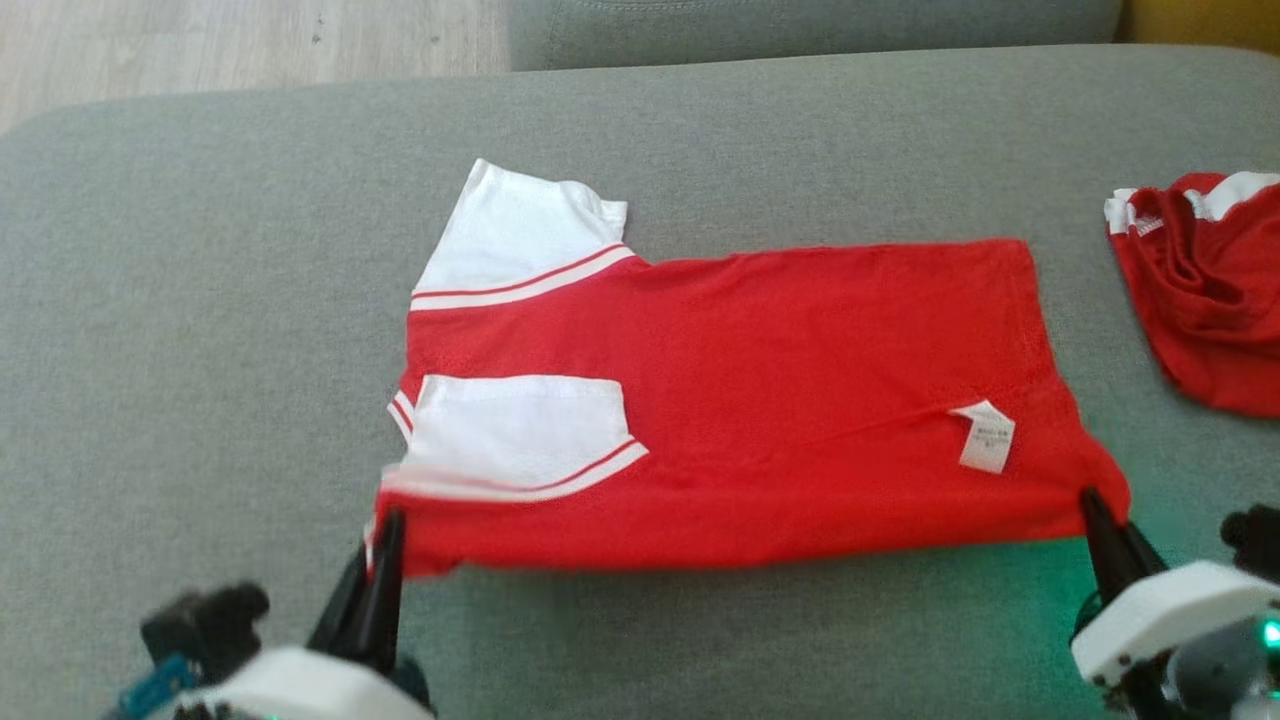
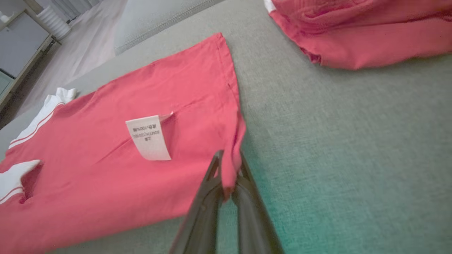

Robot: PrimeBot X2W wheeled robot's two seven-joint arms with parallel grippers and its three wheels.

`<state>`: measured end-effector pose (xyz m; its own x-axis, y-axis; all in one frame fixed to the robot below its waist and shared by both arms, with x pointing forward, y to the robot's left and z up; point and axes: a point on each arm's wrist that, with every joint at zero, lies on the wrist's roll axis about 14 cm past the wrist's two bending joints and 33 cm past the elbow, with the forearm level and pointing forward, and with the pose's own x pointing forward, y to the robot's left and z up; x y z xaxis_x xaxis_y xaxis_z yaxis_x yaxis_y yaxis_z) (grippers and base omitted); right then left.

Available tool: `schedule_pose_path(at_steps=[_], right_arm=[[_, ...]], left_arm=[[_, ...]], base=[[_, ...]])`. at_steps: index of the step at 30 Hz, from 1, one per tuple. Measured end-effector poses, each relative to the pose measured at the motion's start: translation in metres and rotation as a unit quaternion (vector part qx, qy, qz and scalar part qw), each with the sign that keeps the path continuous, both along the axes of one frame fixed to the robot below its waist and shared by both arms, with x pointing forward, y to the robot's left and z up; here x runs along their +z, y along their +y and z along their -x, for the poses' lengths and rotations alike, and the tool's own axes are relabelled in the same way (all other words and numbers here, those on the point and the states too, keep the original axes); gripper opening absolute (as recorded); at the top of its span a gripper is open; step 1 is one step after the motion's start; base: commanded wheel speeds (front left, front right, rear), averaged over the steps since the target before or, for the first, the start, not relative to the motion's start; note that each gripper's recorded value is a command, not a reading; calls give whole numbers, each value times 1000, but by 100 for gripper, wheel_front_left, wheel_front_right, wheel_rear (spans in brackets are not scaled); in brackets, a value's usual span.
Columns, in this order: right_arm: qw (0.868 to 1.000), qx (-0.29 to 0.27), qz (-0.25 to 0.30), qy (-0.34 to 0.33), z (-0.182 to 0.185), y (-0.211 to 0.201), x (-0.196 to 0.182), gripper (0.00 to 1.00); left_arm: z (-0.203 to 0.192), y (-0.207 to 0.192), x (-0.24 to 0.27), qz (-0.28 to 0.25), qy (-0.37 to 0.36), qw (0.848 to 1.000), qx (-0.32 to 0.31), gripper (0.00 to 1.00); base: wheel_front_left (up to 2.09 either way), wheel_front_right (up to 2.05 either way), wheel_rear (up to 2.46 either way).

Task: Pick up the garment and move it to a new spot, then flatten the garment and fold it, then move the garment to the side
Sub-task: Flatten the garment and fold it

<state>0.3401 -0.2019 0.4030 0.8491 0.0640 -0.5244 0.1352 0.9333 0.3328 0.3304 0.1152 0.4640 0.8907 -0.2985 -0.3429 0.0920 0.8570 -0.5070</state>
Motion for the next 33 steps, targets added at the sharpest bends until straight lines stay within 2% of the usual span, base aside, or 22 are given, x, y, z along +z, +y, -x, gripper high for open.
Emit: schedule_pose_path(at_steps=[7, 8, 9, 10, 11, 12, 13, 19, 23, 27, 28, 31, 33], right_arm=[[1000, -7, 9, 11, 12, -5, -7, 2], [1000, -10, 11, 11, 13, -7, -8, 13], [1000, -12, 15, 13, 14, -8, -10, 38], [1000, -13, 19, 14, 15, -10, -11, 79], [1000, -14, 20, 14, 16, -10, -12, 100], [1000, -15, 20, 15, 17, -10, -13, 100], [1000, -17, 20, 15, 17, -11, -14, 100], [999, -35, 35, -4, 14, -25, -6, 100], [997, -36, 38, -48, -7, -23, 12, 100], [993, -14, 43, -109, -43, -9, 41, 100], [993, -14, 43, -109, -43, -9, 41, 100], [988, 6, 57, -144, -66, 2, 59, 100], [986, 15, 60, -157, -77, 7, 66, 100]], left_arm=[[31, 6, -51, -3, 89, 996, 18, 0], [34, 6, -58, -7, 99, 995, 17, 0], [37, 7, -63, -11, 107, 994, 16, 0], [38, 7, -68, -14, 113, 993, 16, 0], [38, 8, -69, -14, 111, 994, 19, 19], [37, 8, -69, -13, 108, 994, 21, 48], [37, 9, -70, -13, 106, 994, 23, 98], [17, 11, -59, -28, 67, 997, 13, 100], [-33, 21, -30, -71, -3, 997, -15, 100], [-93, 15, 15, -99, -82, 990, -56, 100], [-93, 15, 15, -99, -82, 990, -56, 100], [-135, 8, 44, -126, -124, 980, -91, 100], [-159, 4, 51, -138, -123, 977, -110, 100]], base=[[0, 0, 0], [0, 0, 0], [0, 0, 0], [0, 0, 0], [0, 0, 0], [0, 0, 0], [0, 0, 0], [0, 0, 0], [0, 0, 0], [0, 0, 0], [0, 0, 0], [0, 0, 0], [0, 0, 0]])
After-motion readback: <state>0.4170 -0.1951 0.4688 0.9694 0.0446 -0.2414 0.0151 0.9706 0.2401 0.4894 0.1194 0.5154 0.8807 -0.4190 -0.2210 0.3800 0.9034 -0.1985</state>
